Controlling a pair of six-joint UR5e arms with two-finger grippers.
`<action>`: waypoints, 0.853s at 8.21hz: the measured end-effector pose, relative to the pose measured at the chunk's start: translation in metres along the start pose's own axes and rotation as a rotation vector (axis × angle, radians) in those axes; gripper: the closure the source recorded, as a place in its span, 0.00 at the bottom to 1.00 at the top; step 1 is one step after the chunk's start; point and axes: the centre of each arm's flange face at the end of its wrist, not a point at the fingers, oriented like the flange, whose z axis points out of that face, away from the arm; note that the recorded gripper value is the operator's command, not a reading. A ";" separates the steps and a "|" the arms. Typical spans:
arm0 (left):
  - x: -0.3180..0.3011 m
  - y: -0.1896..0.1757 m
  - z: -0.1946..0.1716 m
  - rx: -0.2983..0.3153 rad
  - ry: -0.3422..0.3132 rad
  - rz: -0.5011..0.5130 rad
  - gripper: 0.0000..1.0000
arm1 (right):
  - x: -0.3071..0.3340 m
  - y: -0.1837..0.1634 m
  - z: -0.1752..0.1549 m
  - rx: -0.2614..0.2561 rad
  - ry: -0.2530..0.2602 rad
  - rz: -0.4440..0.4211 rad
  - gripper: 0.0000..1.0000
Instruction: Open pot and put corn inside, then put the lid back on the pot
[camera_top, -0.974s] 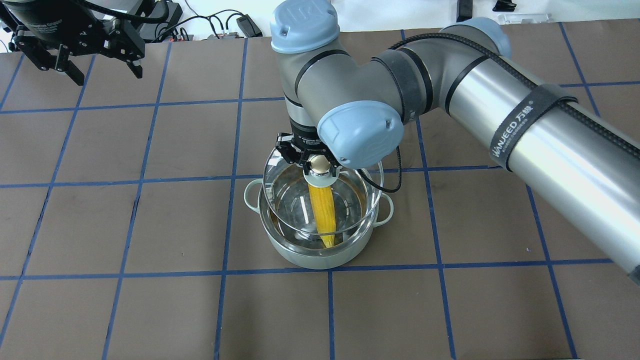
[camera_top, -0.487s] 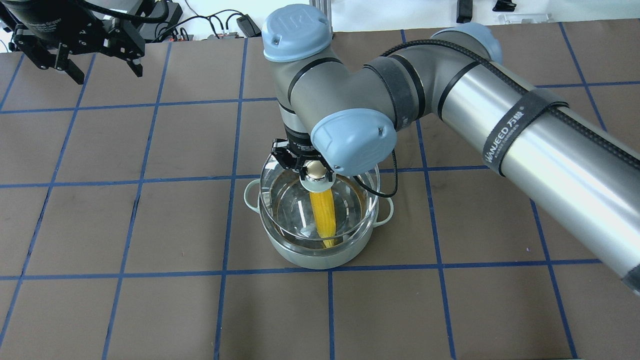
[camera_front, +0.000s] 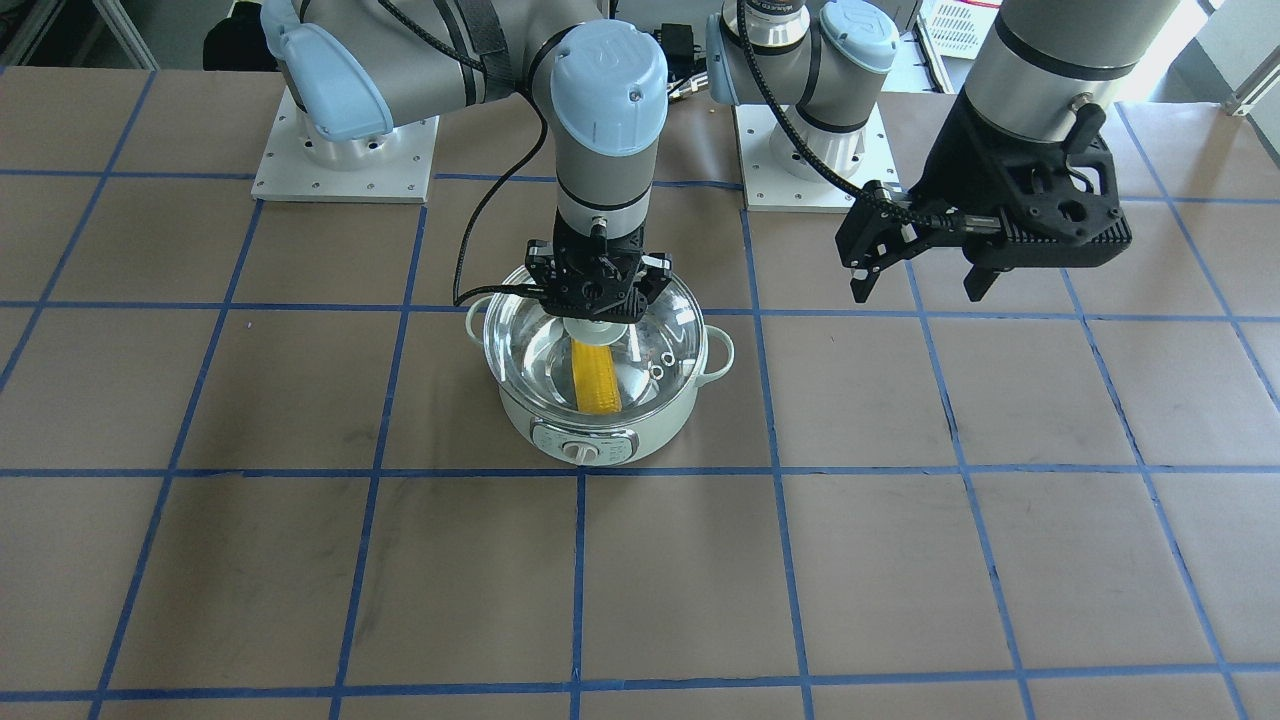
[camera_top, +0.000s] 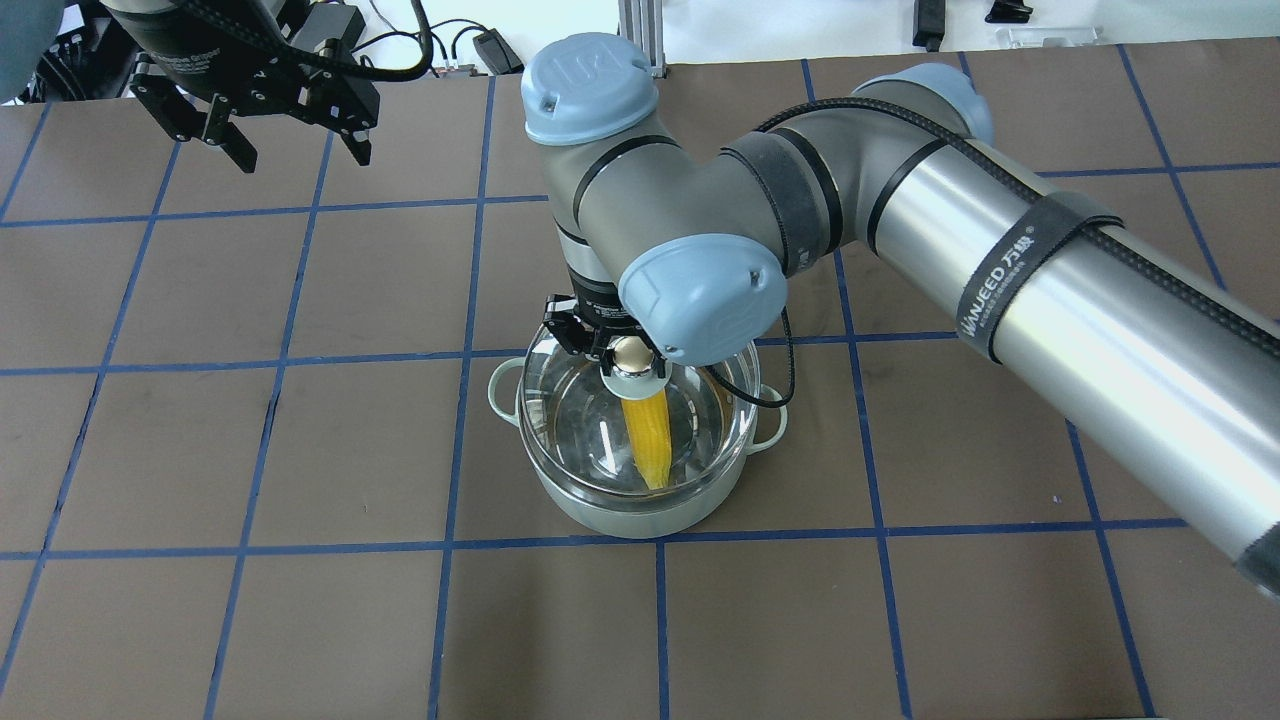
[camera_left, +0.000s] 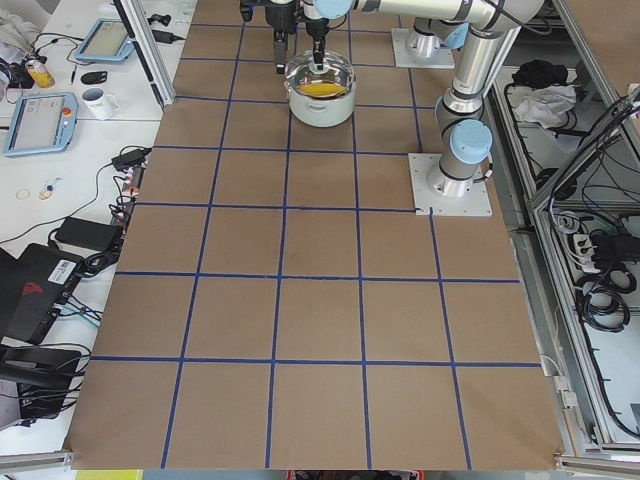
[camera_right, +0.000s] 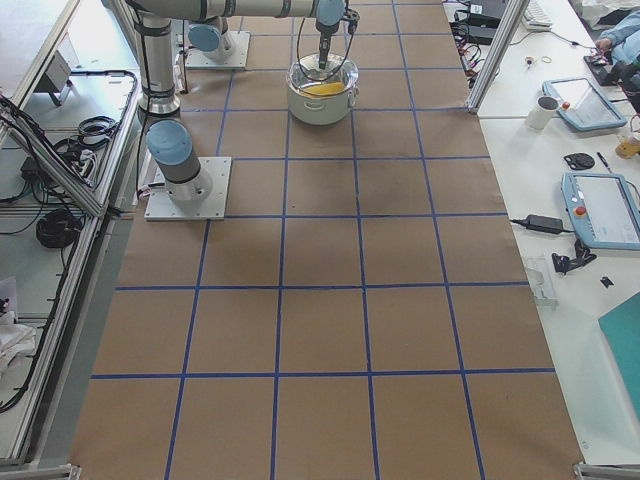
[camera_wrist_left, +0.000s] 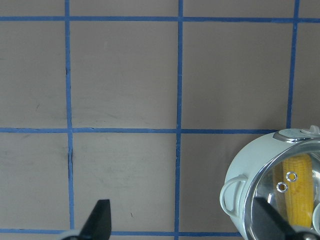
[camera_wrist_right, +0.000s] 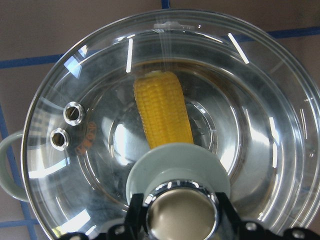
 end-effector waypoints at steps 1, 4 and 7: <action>0.004 0.002 -0.001 0.001 0.000 0.008 0.00 | 0.000 0.000 0.001 -0.003 -0.003 -0.001 0.79; 0.006 0.003 -0.001 0.000 -0.002 0.014 0.00 | -0.003 0.002 0.001 -0.021 -0.031 -0.006 0.79; 0.006 0.004 -0.001 -0.006 -0.002 0.019 0.00 | -0.003 0.002 0.002 -0.025 -0.032 -0.011 0.79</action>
